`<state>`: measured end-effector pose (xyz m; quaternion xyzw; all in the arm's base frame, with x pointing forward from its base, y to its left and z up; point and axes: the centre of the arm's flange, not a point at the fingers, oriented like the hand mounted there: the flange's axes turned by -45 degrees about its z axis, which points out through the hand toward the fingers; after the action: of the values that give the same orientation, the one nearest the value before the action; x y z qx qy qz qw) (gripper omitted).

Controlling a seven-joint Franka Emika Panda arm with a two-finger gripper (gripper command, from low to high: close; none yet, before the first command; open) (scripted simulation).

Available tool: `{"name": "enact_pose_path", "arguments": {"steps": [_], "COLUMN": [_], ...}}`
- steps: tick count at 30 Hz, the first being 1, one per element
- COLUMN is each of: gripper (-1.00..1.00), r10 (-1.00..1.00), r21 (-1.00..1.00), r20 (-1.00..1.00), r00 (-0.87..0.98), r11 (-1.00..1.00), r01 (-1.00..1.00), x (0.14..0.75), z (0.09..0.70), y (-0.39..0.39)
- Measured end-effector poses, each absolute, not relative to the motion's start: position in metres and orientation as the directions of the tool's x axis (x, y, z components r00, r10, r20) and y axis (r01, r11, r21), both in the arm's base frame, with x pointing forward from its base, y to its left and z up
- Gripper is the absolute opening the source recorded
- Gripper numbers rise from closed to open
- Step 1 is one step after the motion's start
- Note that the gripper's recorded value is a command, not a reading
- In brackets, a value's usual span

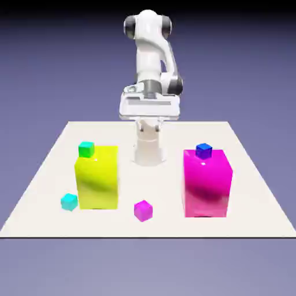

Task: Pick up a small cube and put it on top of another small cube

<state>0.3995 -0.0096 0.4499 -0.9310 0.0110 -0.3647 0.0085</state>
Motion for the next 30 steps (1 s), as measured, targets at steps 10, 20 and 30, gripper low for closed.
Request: {"name": "enact_pose_path", "arguments": {"steps": [10,20,30], "gripper": [0.0,0.0,0.0], "r10": [-0.56,-0.894,-0.92], "r21": [-0.277,-0.225,-0.043], "r20": [0.352,0.066,-0.346], "r00": [0.75,0.442,-0.182], "r11": [-0.828,-0.445,0.21], "r01": [-0.488,-0.867,-0.977], "x": [0.477,0.507,0.397], "z": [0.39,0.321,0.207], "y": [-0.118,-0.239,-0.369]}}
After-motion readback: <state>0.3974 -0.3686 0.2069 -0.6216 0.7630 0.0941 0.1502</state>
